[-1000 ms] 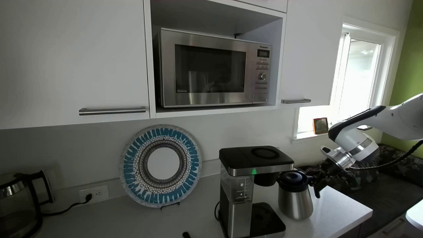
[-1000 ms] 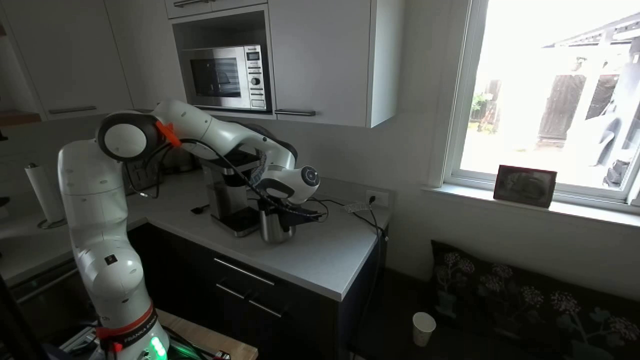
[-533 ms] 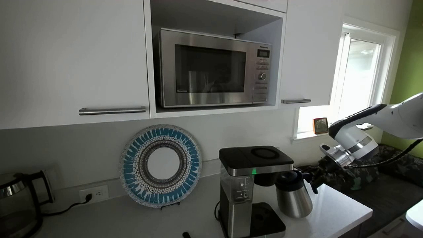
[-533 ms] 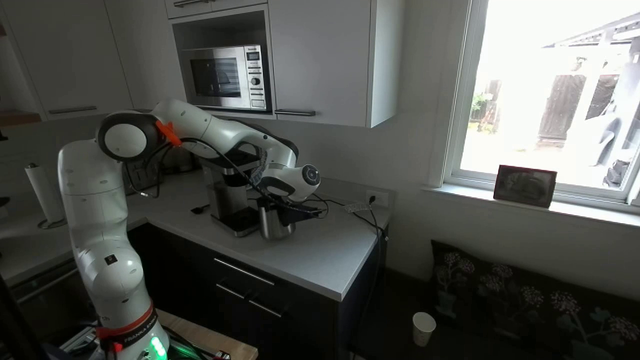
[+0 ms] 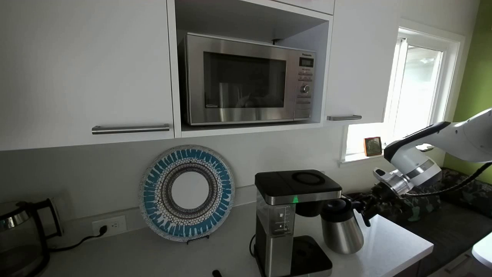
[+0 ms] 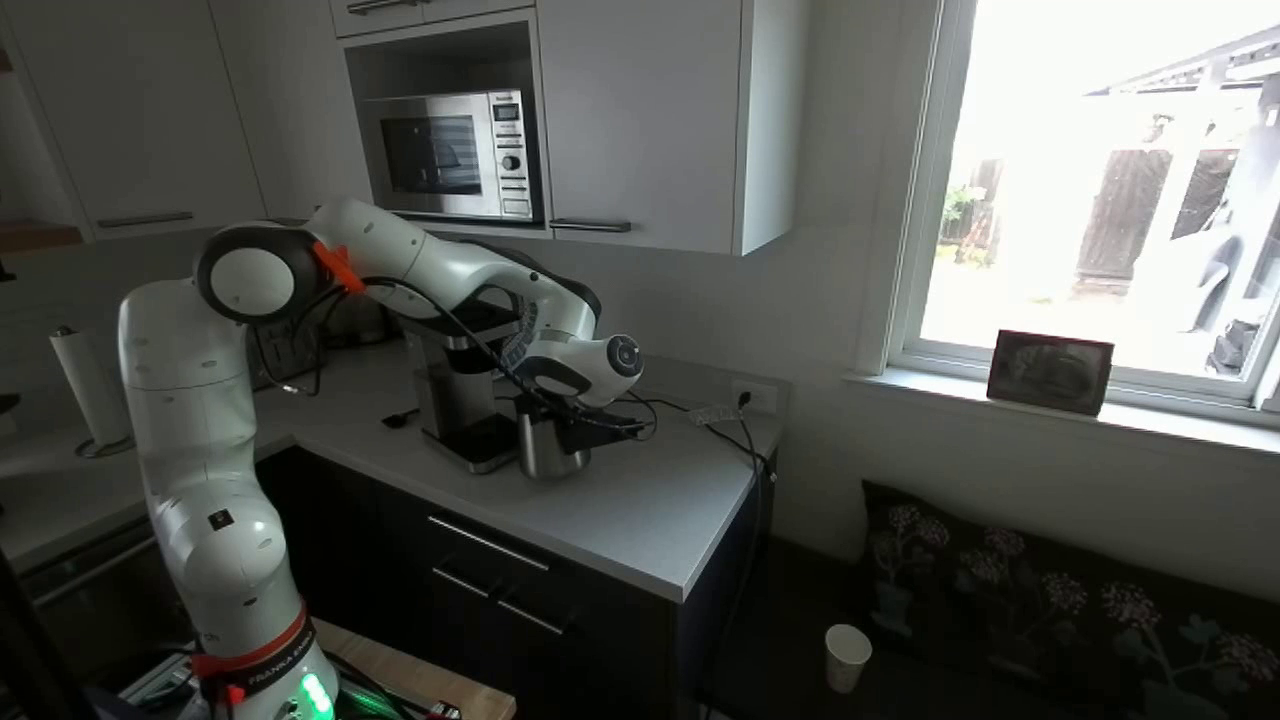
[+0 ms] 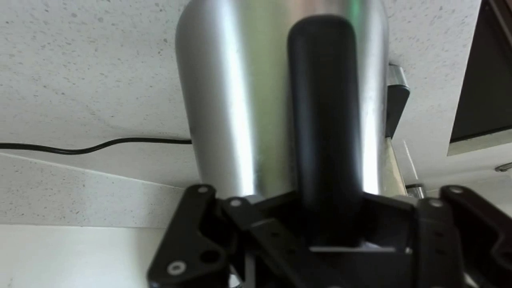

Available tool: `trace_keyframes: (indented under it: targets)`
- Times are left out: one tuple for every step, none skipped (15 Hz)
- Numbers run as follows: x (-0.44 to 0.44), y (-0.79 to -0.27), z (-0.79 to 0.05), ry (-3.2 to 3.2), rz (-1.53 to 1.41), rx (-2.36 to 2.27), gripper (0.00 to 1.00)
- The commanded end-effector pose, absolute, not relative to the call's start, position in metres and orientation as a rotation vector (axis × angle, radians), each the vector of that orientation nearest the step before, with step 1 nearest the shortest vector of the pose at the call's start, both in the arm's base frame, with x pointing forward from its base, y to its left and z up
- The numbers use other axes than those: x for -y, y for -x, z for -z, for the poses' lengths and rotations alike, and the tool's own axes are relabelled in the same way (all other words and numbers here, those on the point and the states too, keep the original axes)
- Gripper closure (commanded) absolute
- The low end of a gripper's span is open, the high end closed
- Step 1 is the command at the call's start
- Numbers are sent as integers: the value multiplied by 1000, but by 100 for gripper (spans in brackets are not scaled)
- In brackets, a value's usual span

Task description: Put the coffee pot on the coffee machine

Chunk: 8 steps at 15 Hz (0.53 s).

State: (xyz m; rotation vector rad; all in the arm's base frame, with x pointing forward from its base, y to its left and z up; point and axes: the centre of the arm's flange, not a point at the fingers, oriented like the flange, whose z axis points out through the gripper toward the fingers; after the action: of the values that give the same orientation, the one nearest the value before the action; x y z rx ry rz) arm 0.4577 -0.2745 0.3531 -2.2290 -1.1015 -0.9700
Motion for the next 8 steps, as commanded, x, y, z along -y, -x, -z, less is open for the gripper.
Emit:
trace_keyframes:
  targets:
    - [289, -456, -349, 2255, 957, 1066, 100]
    - [292, -454, -348, 2271, 946, 1048, 100]
    - [294, -451, -346, 2280, 933, 1040, 100]
    - [297, -449, -343, 2294, 923, 1034, 100]
    - [299, -447, -340, 2301, 912, 1028, 100]
    - [300, -446, -338, 2304, 903, 1023, 100]
    - [300, -444, -336, 2307, 895, 1020, 100]
    - [299, -443, -333, 2314, 882, 1016, 100]
